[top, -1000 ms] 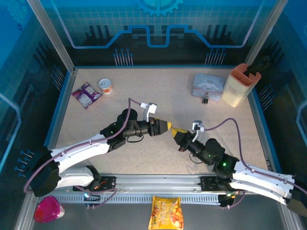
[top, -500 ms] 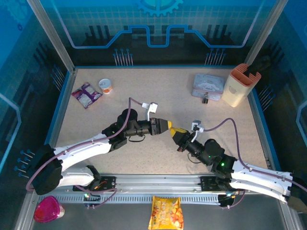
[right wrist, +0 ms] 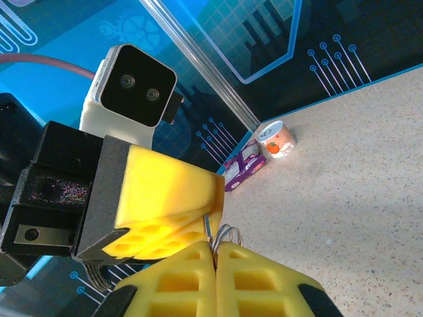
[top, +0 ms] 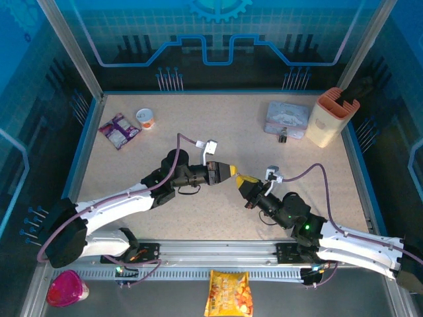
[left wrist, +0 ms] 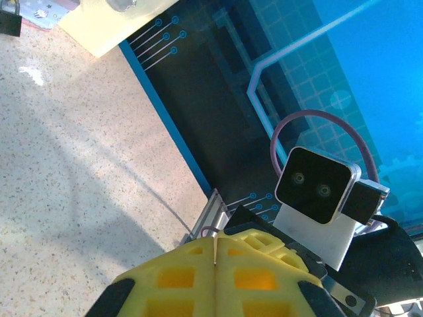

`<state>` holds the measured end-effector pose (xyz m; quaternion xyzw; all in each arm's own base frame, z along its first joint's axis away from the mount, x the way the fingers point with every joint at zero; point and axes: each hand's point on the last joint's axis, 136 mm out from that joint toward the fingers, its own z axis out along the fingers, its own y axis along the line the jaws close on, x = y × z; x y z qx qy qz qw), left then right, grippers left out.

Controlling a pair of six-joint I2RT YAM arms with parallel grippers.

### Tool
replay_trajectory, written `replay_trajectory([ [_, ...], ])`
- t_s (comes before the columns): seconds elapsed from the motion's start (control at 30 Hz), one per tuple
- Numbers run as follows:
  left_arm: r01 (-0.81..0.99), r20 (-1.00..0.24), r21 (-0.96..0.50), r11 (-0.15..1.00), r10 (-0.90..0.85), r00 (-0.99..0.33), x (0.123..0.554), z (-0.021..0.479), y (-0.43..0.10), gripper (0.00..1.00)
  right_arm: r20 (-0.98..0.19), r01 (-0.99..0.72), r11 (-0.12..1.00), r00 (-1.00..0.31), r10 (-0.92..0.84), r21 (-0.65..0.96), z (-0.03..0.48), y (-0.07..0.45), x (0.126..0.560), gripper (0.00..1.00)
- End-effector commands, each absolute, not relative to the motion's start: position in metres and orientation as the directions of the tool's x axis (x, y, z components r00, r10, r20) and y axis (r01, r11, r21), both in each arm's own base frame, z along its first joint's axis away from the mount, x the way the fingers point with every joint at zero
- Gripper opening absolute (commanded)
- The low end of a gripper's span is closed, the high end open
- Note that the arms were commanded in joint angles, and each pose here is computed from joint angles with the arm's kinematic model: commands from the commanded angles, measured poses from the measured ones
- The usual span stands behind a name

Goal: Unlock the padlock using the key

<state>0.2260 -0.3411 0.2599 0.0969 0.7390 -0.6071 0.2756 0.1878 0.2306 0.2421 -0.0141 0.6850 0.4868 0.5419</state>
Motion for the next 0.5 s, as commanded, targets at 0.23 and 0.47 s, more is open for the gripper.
replay_trajectory([
  [0.23, 0.469, -0.565, -0.816, 0.338, -0.301, -0.768, 0.245, 0.261, -0.324, 0.00, -0.711, -0.467, 0.539, -0.407, 0.573, 0.701, 0.244, 0.212, 0.192, 0.59],
  [0.47, 0.495, -0.559, -0.827, 0.266, -0.290, -0.777, 0.239, 0.280, -0.332, 0.00, -0.700, -0.585, 0.432, -0.371, 0.610, 0.686, 0.270, 0.217, 0.181, 0.71],
])
